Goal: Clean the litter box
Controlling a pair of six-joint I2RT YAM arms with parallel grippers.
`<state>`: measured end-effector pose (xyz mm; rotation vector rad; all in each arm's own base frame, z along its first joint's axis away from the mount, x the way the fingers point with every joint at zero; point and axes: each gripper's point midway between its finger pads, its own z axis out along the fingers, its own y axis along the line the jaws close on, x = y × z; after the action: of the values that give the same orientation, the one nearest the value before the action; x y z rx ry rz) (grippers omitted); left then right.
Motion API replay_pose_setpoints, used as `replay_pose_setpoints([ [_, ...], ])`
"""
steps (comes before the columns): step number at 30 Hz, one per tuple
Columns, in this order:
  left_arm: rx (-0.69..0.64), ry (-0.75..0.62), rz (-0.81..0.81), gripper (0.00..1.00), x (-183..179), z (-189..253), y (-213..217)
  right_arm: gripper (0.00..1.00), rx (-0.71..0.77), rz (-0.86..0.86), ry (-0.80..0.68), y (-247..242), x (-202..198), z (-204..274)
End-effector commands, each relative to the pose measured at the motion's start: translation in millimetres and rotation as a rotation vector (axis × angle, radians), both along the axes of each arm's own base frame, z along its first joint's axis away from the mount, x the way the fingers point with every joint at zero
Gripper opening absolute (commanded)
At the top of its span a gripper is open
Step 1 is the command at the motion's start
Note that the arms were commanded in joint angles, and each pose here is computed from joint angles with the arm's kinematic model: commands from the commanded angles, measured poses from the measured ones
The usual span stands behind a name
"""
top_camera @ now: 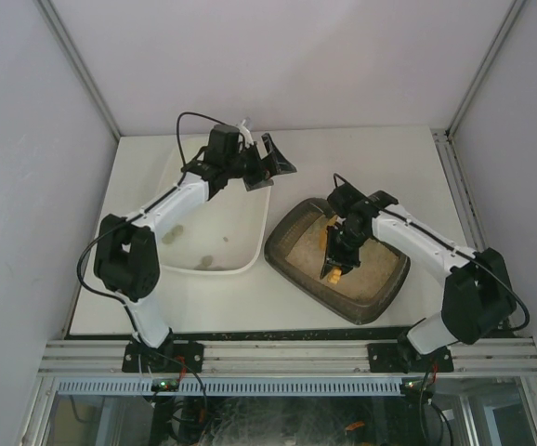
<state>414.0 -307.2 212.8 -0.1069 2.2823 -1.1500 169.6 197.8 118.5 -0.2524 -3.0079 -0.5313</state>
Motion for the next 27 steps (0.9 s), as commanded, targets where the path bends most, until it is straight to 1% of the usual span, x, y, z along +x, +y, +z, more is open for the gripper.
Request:
replay_pose_setpoints([
  [1, -0.062, -0.012, -0.014, 1.0, -0.4, 8.9, -7.5, 0.0, 0.04, 0.032, -0.037, 9.9, 15.3, 2.1],
  [7, -0.043, -0.019, -0.006, 1.0, -0.3, 4.2, -5.4, 0.0, 0.041, 0.02, -0.03, 15.1, 26.2, -10.1],
  [11, -0.034, -0.01, 0.004, 1.0, -0.2, -2.2, -3.3, 0.0, 0.11, 0.003, -0.028, 31.4, 37.1, -13.2],
  [21, -0.006, -0.013, 0.016, 1.0, -0.1, -9.3, 1.2, 0.0, 0.263, -0.01, 0.02, 68.8, 44.0, -22.2],
  [23, -0.004, -0.01, 0.017, 1.0, -0.6, -10.4, 1.6, 0.0, 0.315, -0.021, 0.014, 74.2, 45.7, -24.6],
  [25, -0.001, -0.008, 0.02, 1.0, -0.5, -11.9, 2.7, 0.0, 0.4, -0.03, -0.006, 80.8, 48.3, -25.4],
  [27, 0.001, -0.005, 0.02, 1.0, -1.1, -13.6, 3.1, 0.0, 0.46, -0.069, -0.015, 79.5, 49.2, -30.5],
])
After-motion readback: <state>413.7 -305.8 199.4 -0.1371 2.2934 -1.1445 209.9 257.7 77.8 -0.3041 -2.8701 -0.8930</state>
